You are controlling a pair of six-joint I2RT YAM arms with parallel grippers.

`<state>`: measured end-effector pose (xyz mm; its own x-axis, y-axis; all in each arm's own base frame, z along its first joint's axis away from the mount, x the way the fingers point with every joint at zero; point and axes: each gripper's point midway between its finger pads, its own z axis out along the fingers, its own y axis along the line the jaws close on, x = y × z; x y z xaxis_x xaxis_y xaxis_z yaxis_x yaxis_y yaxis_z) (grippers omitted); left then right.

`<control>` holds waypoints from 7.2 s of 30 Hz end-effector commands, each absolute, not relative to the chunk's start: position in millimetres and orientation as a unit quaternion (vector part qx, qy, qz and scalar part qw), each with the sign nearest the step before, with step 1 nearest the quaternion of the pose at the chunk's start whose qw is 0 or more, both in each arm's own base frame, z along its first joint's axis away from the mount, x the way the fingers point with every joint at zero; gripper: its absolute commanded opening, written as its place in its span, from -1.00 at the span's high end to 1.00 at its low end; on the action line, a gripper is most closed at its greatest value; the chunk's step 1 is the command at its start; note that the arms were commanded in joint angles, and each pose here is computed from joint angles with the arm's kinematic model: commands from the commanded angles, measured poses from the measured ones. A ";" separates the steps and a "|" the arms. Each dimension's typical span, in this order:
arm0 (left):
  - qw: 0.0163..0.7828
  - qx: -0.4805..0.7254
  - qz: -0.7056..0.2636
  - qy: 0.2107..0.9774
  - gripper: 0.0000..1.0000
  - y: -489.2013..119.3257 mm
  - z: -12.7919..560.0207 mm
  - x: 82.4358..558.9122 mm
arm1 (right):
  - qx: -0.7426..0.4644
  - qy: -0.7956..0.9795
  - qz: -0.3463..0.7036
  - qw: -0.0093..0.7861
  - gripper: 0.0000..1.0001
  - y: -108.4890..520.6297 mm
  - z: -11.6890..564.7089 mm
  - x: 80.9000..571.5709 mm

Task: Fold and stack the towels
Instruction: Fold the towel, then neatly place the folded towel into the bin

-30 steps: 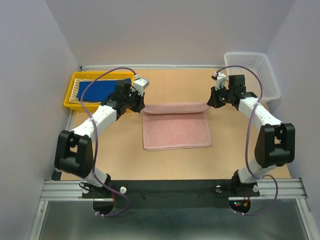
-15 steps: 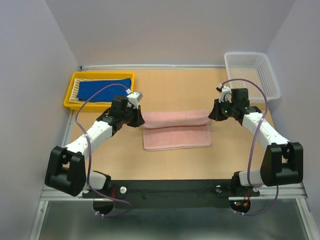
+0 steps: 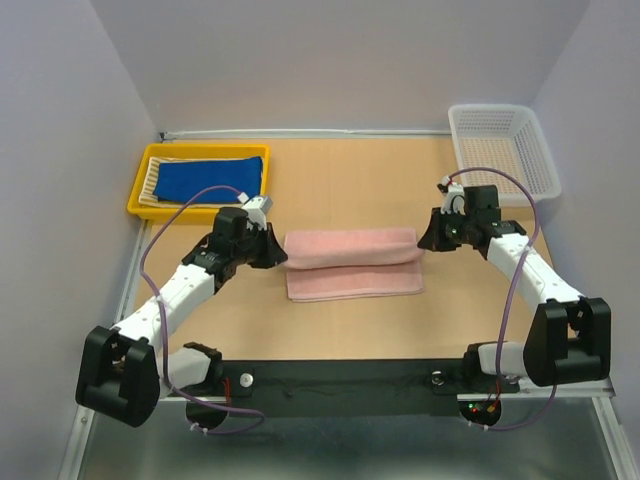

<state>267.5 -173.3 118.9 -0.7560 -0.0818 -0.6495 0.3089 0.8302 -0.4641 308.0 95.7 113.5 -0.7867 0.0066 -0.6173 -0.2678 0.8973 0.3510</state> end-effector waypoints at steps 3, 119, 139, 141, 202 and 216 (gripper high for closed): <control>0.311 0.031 -0.279 0.908 1.00 -168.0 96.6 254.6 | -0.043 0.934 0.177 0.306 0.99 79.9 101.7 304.2; 0.258 -0.060 -0.364 0.893 0.10 -239.7 80.0 196.3 | 0.270 0.907 0.138 0.291 0.31 29.3 38.9 278.0; 0.434 -0.047 -0.221 0.872 -0.90 -120.1 146.4 272.5 | -0.227 0.905 0.138 0.331 -0.45 230.3 124.3 256.2; 0.442 -0.044 -0.203 0.872 -0.90 -111.9 142.4 274.0 | -0.290 0.894 0.121 0.320 -0.45 261.8 116.7 237.5; 0.406 -0.095 -0.239 0.877 -0.84 -116.0 121.7 277.7 | -0.432 0.853 0.061 0.286 0.99 345.4 26.0 211.1; 0.318 -0.150 -0.370 0.860 -0.91 -195.6 99.7 272.3 | -0.337 0.839 0.182 0.386 0.99 351.6 77.6 230.3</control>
<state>270.8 -162.4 91.9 -0.7465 -0.4639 -0.4769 -0.0490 0.7532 -0.6559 220.5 333.3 49.2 -0.4999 -0.5478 -0.6709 -0.7197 0.6937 -0.0302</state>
